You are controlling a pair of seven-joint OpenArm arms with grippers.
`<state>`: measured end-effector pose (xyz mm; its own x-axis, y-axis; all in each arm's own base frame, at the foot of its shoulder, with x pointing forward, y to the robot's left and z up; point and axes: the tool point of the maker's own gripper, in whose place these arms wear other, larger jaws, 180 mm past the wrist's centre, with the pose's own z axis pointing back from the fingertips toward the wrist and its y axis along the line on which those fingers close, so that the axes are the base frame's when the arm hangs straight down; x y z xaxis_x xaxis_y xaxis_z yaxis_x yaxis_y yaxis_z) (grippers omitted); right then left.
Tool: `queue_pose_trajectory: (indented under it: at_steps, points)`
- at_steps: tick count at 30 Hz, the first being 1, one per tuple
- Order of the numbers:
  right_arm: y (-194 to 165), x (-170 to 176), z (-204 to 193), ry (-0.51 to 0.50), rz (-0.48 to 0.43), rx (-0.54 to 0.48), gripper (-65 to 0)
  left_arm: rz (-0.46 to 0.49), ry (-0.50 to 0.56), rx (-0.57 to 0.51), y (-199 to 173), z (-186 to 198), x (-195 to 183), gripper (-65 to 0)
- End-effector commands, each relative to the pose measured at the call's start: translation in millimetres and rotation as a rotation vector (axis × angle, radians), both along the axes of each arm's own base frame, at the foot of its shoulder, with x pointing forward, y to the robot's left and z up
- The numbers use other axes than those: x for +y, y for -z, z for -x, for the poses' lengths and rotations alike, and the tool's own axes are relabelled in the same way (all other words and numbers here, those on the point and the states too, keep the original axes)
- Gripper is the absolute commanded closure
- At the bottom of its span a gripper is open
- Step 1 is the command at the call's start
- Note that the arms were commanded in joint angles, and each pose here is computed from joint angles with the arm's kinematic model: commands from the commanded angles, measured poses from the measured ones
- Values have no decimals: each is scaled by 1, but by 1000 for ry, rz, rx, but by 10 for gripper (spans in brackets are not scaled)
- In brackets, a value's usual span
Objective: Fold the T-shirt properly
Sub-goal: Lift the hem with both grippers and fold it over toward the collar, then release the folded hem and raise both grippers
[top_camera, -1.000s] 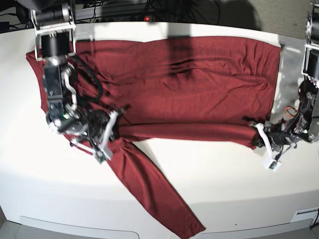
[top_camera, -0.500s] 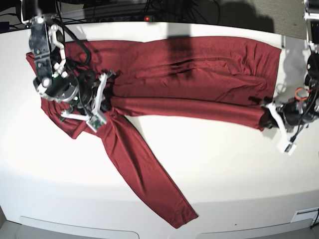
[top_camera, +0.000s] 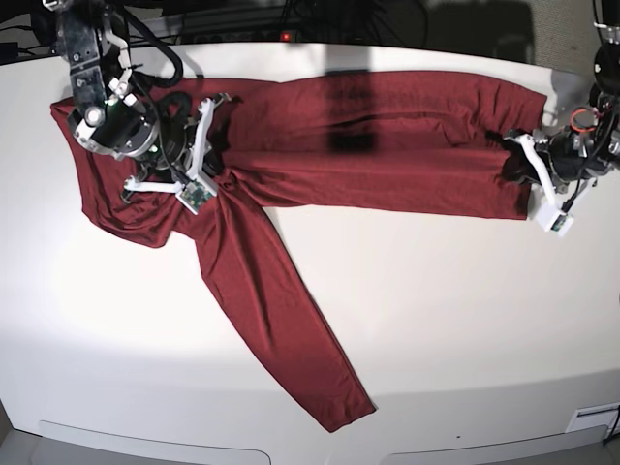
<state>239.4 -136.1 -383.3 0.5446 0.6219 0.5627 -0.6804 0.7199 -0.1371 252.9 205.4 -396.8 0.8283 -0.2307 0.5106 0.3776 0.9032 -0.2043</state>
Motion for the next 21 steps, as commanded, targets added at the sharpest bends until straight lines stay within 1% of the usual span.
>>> queue_pose_trajectory:
  at_steps: [1, 3, 7, 10, 11, 13, 14, 15, 17, 18, 19, 21]
  points:
    - [-8, -2, -4, -5, 1, -29, 0, -6, 1, -34, -9, -7, 4, 0]
    - [-5, -3, 1, -4, 6, -13, 0, -16, 2, -22, -6, -3, 6, 0]
    - [1, -4, 9, -2, 18, 16, 0, -85, 7, 1, 2, 4, 16, 0]
    - [5, -6, 14, 0, 27, 36, 0, -98, 12, 29, 4, 8, 18, 0]
    - [6, -6, 16, 0, 27, 41, 0, -101, 13, 35, 5, 9, 18, -17]
    - [8, -6, 19, 0, 28, 49, 0, -102, 14, 38, 5, 10, 18, -86]
    - [9, -6, 21, 0, 28, 53, -42, -103, 14, 38, 5, 10, 19, -113]
    - [10, -7, 23, 0, 31, 58, -105, -103, 14, 38, 5, 10, 19, -135]
    - [12, -9, 25, 0, 48, 62, -220, -104, 14, 38, 5, 10, 19, -165]
    - [14, -11, 27, 0, 63, 63, -268, -106, 14, 38, 5, 10, 19, -172]
    - [15, -15, 27, -1, 83, 62, -309, -116, 15, 39, 6, 10, 21, -178]
    - [16, -20, 27, 0, 121, 58, -364, -166, 17, 44, 8, 11, 28, -178]
